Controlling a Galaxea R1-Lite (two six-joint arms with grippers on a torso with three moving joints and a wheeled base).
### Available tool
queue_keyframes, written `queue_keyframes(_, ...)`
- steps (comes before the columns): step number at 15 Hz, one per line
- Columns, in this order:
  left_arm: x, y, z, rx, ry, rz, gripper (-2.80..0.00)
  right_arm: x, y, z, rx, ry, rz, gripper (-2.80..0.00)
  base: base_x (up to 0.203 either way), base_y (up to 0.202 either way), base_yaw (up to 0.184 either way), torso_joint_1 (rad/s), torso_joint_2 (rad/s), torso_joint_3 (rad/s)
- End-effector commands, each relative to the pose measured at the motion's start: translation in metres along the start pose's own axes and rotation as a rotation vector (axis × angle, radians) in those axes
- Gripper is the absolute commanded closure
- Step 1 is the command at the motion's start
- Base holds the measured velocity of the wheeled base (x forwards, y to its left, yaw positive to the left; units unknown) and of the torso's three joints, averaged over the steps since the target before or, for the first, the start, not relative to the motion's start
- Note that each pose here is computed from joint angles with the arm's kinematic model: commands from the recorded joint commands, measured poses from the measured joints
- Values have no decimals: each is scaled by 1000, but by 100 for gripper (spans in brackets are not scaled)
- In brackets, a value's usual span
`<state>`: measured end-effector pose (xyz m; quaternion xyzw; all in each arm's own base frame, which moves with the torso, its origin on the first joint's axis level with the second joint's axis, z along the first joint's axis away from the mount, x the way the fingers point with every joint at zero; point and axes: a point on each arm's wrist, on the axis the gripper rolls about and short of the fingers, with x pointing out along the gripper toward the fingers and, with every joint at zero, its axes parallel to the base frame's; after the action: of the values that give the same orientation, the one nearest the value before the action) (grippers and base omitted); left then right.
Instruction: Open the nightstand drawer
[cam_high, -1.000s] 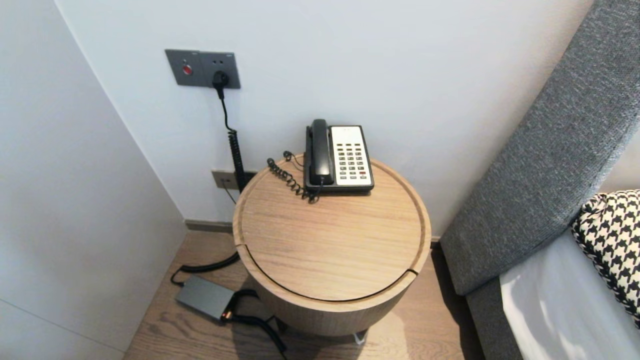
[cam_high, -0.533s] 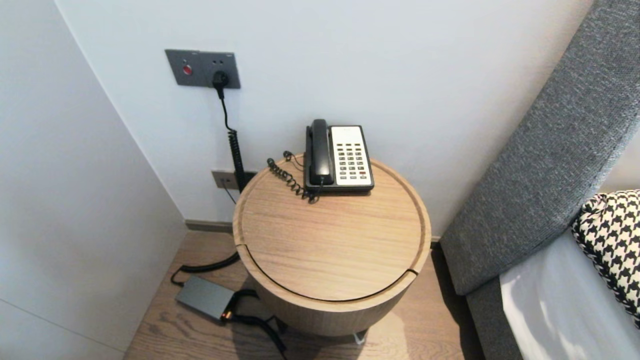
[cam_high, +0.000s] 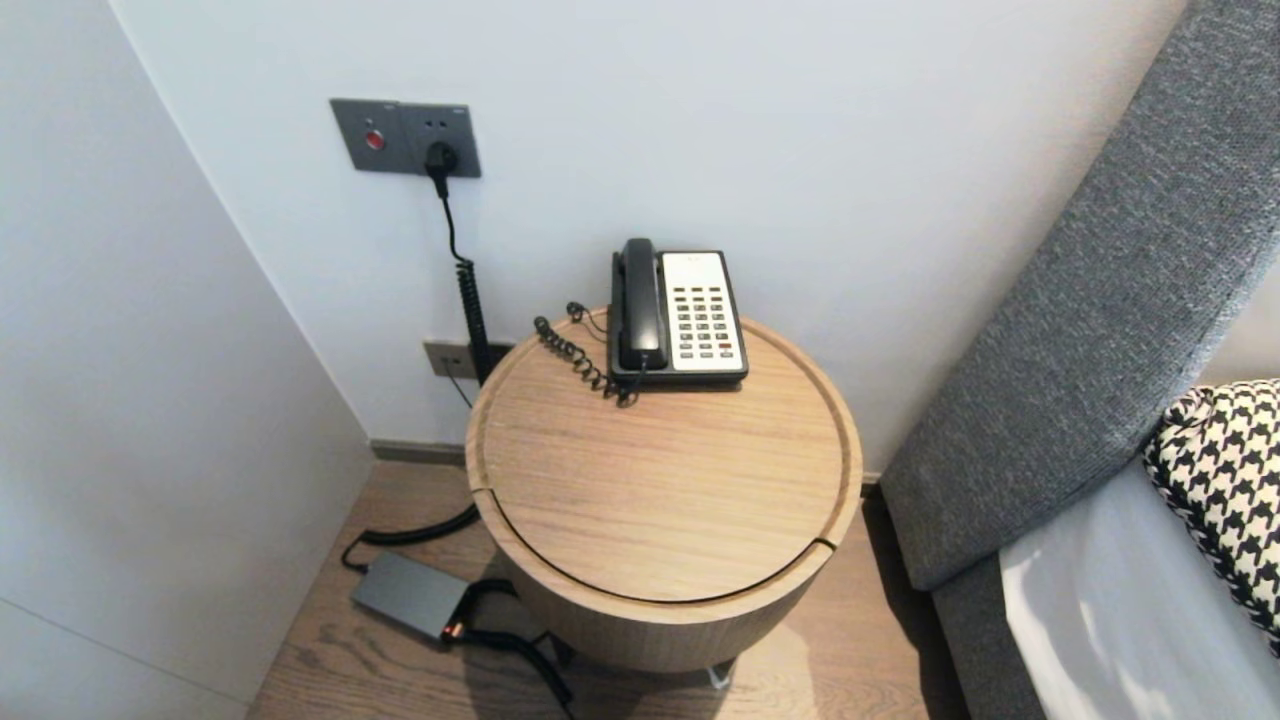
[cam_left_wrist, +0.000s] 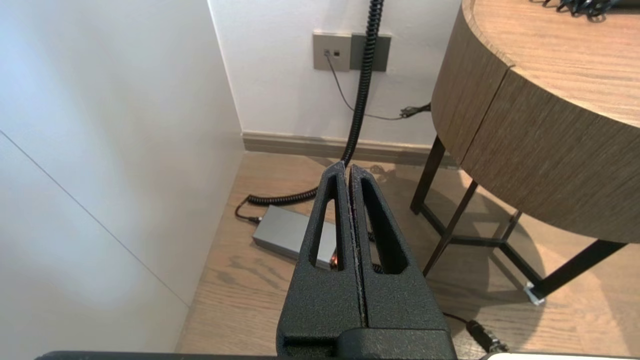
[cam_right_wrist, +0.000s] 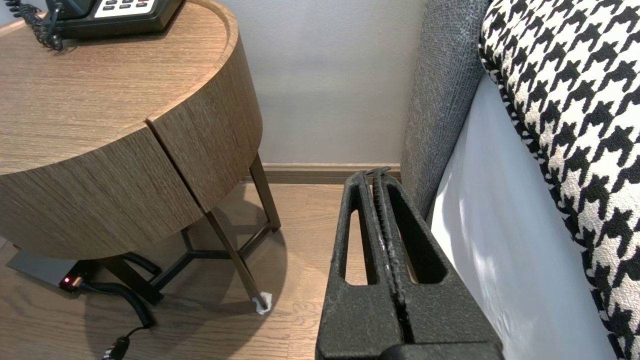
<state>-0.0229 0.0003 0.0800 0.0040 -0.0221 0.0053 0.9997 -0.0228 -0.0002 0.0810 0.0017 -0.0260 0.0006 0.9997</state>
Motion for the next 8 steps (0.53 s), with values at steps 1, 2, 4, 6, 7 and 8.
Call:
queue_keyframes(1, 1, 0, -3, -8, 8, 3, 0, 2, 0, -7, 0, 26, 0, 0, 0, 0, 0, 0, 0, 0)
queue_keyframes(2, 1, 0, -3, -10, 8, 3, 0, 2, 0, -7, 0, 26, 0, 0, 0, 0, 0, 0, 0, 0)
queue_keyframes(4, -1, 0, 1, -3, -4, 7, 0, 2, 0, -7, 0, 26, 0, 0, 0, 0, 0, 0, 0, 0)
queue_keyframes(6, -5, 0, 18, -9, -6, 7, 0, 2, 0, -7, 0, 26, 0, 0, 0, 0, 0, 0, 0, 0)
queue_keyframes(7, -8, 0, 31, -17, 11, 1, 0, 2, 0, -7, 0, 24, 0, 0, 0, 0, 0, 0, 0, 0)
queue_keyframes(8, -10, 0, 47, -23, 36, -8, 0, 2, 0, -7, 0, 25, 0, 0, 0, 0, 0, 0, 0, 0)
